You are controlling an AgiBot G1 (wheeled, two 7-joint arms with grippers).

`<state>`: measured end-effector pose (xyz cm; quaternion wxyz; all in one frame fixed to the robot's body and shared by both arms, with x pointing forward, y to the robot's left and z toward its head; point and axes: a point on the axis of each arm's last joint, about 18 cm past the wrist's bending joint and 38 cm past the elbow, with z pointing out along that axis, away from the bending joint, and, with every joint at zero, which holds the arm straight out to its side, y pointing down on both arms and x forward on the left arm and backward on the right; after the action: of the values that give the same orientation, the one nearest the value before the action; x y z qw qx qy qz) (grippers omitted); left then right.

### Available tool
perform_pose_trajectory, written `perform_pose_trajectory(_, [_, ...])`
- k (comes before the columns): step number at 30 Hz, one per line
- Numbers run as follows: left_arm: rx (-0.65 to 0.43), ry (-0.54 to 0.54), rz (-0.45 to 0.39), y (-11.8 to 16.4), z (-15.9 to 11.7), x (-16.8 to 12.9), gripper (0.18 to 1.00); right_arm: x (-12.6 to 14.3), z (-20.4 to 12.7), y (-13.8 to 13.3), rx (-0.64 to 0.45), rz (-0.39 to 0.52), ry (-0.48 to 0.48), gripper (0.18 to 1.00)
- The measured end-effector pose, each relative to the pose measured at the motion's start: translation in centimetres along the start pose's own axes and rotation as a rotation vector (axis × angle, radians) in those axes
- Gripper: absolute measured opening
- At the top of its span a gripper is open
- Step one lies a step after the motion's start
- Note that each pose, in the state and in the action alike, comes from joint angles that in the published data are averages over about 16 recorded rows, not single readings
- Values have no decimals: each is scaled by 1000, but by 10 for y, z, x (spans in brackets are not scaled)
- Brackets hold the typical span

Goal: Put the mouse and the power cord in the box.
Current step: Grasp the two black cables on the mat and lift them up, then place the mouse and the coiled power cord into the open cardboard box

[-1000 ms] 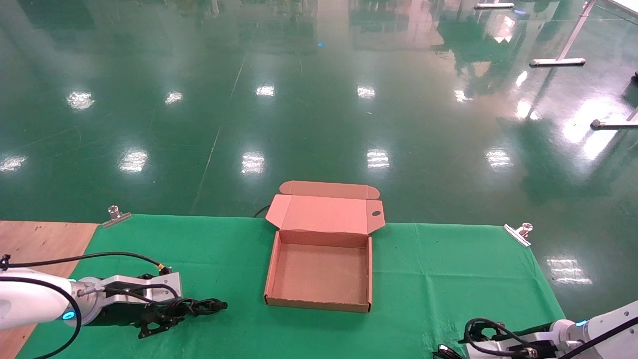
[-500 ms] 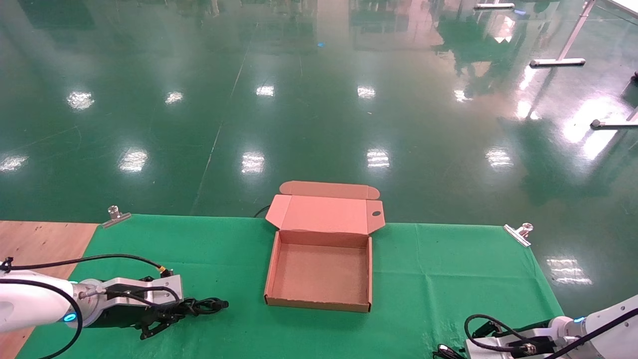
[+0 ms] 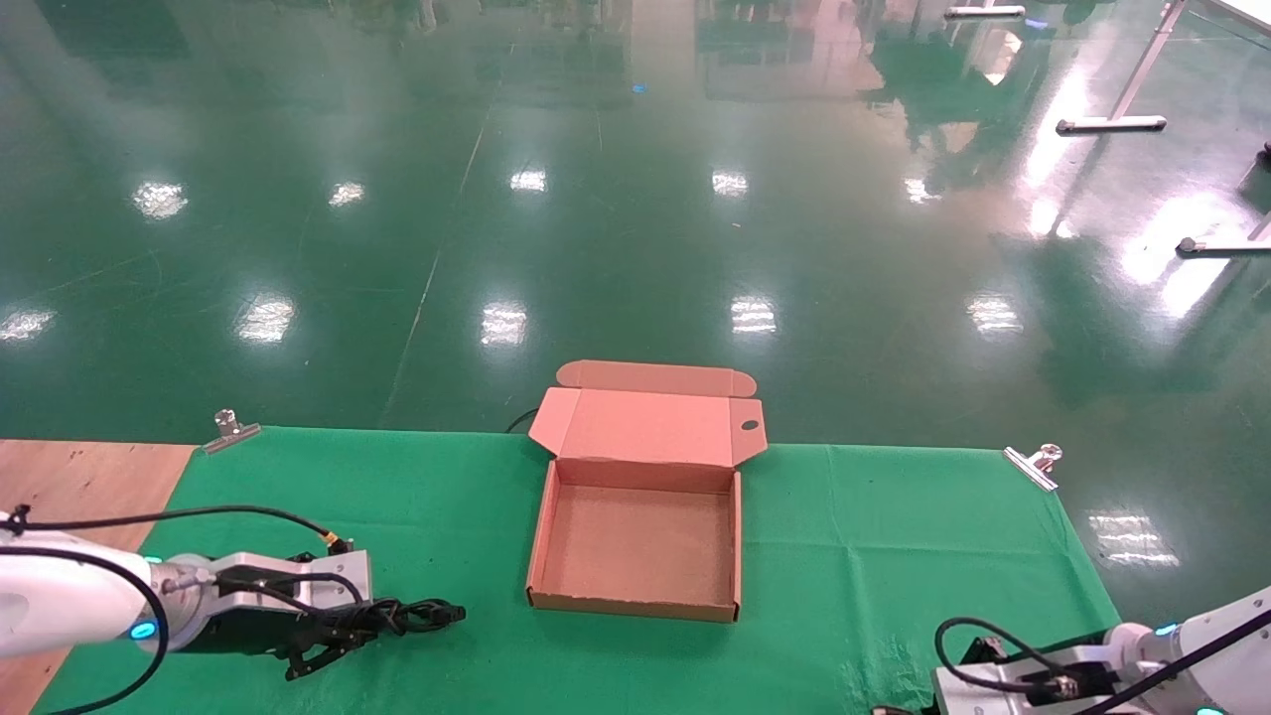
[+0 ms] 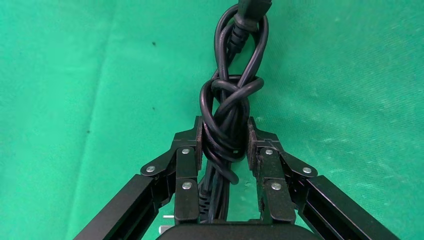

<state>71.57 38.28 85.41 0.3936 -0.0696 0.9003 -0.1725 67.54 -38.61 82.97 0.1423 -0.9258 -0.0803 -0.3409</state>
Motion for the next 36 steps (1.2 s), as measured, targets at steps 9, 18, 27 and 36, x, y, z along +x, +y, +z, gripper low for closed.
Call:
perform_pose_trajectory(9, [134, 76, 73, -43, -43, -20, 354, 35, -51, -16, 83, -16, 92, 227])
perform_pose_trajectory(18, [287, 110, 206, -117, -103, -53, 354, 84, -128, -63, 197, -71, 230, 220])
perform_pose_trajectory(27, [325, 37, 326, -188, -126, -83, 354, 130, -167, -131, 277, -132, 338, 219])
perform_pose_trajectory(36, [288, -112, 372, -220, -88, -100, 353, 159, -159, -169, 303, -149, 369, 219])
